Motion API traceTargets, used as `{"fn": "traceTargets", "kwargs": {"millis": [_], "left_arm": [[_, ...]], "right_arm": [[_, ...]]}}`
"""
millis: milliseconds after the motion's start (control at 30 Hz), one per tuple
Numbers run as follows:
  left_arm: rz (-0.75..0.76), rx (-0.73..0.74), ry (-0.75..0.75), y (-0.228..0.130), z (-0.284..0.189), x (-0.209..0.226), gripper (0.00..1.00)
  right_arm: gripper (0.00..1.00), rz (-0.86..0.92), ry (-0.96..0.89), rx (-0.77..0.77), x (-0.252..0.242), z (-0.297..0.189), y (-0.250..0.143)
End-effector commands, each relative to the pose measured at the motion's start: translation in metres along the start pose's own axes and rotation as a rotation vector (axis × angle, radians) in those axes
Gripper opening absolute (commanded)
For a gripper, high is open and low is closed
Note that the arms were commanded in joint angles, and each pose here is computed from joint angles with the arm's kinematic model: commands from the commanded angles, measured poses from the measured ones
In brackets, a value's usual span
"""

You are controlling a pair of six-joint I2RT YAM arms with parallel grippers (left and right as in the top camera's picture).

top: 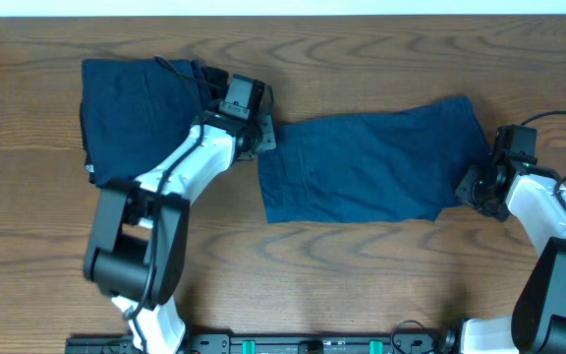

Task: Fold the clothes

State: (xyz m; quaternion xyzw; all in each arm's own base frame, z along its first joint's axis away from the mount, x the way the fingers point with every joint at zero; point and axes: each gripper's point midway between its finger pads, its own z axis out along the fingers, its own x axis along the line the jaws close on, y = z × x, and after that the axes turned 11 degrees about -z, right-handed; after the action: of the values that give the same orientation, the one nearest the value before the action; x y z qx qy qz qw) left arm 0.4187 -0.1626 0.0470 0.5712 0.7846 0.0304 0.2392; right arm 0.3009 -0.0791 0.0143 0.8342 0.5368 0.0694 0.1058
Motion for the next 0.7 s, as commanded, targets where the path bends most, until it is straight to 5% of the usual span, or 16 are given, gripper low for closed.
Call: {"fn": "traceTargets", "kwargs": {"millis": [0,100,167,667], "left_arm": [[0.02,-0.094,-0.059,0.019,-0.059,-0.017,0.15],[0.018,-0.068,-0.038,0.008,-0.083,-0.011,0.51],[0.009,-0.028,-0.008,-0.002,-0.087,-0.003,0.63],[0.02,0.209,0.151,-0.071,-0.024,0.018,0.71]], "right_arm": [[0.18,0.004,-0.001,0.005,-0.003,0.001,0.0],[0.18,0.004,-0.001,0.005,-0.003,0.001,-0.001],[0.19,0.004,-0.001,0.005,-0.003,0.001,-0.001],[0.19,0.004,-0.003,0.022,-0.003,0.001,-0.005]]}}
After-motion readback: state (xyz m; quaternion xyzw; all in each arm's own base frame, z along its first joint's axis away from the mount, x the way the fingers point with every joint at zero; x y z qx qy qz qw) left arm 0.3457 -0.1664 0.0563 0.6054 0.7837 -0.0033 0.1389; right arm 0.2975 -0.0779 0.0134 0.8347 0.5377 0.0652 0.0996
